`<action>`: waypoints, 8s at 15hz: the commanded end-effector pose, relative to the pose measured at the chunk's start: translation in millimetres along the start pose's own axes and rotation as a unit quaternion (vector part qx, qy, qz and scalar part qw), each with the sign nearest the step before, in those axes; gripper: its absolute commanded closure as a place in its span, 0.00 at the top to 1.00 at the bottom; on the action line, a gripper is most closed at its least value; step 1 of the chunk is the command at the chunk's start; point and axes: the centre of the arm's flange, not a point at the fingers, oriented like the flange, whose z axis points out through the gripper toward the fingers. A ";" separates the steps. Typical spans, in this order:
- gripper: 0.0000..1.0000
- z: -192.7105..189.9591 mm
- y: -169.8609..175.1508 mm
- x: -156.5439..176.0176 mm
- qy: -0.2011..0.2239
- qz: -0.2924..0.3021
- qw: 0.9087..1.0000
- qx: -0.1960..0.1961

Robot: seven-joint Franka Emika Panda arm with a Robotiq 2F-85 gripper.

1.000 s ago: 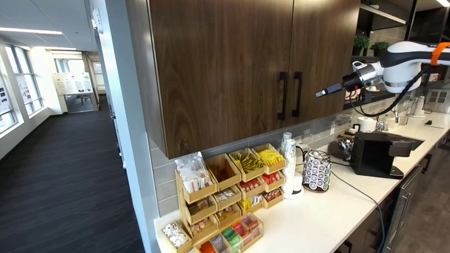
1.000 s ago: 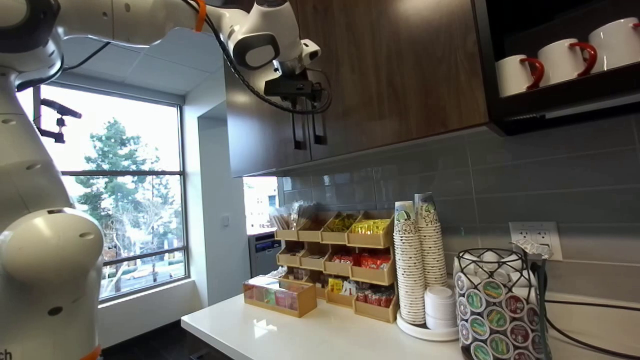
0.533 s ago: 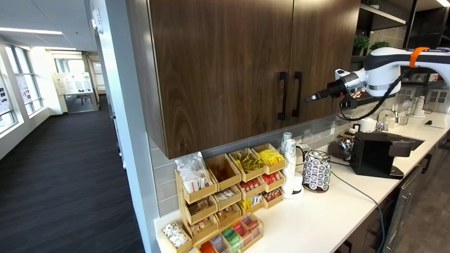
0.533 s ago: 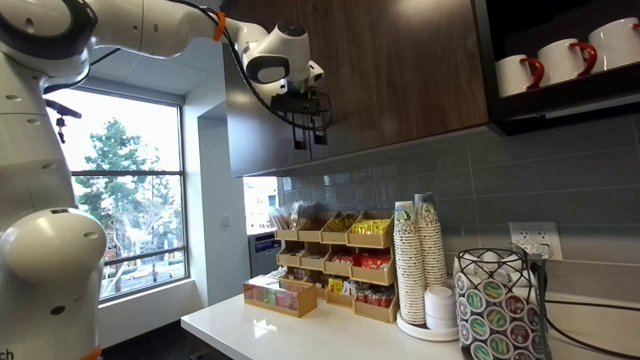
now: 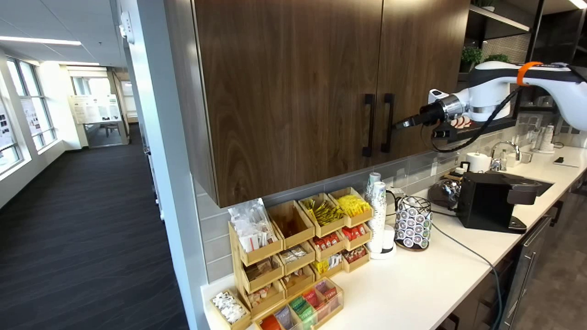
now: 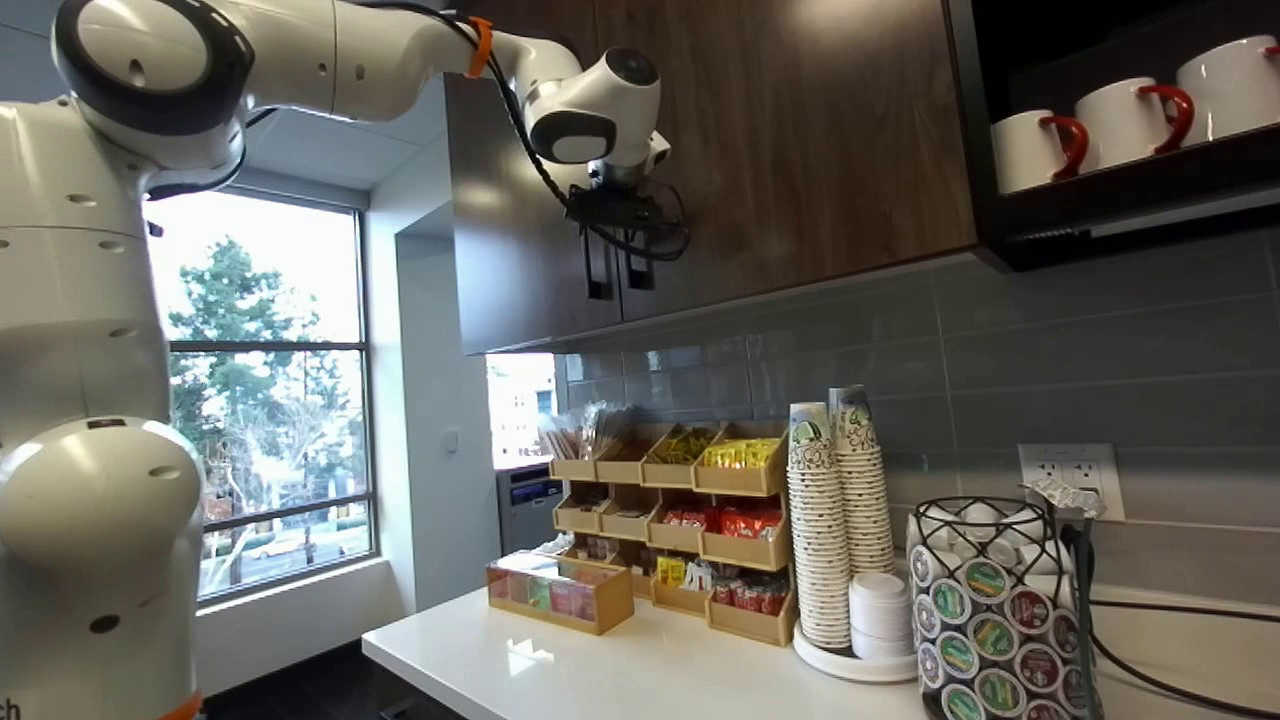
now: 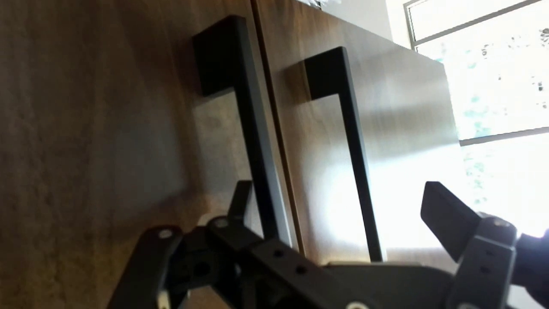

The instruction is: Open the door to the cupboard

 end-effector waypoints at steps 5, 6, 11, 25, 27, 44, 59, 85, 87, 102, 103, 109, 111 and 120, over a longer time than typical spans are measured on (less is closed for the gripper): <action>0.74 14.8 14.5 1.7 0.008 0.000 0.997 0.074; 0.66 13.5 17.6 -0.8 0.012 0.003 0.996 0.083; 0.30 3.8 26.4 -13.4 0.027 0.016 0.989 0.143; 0.05 -76.9 -13.6 -26.7 -0.024 -0.028 0.989 0.145; 0.05 -92.9 -24.5 -28.6 -0.032 -0.037 0.991 0.125; 0.05 -177.7 -82.9 -64.7 -0.052 -0.044 0.997 -0.028; 0.89 -165.1 -77.1 -62.6 -0.027 -0.035 0.996 -0.079; 1.00 -60.0 -26.3 -22.2 0.029 0.027 0.995 -0.093; 1.00 -40.5 -13.0 -16.7 0.030 0.025 0.996 -0.083; 1.00 14.3 39.6 23.9 0.010 -0.004 0.999 0.049; 1.00 16.4 40.6 24.5 0.009 -0.002 0.998 0.062; 1.00 37.8 23.3 23.8 -0.003 0.005 0.993 0.121; 0.78 37.5 23.4 22.6 -0.003 0.005 0.992 0.123; 0.15 6.1 26.5 10.7 -0.004 0.015 0.987 0.157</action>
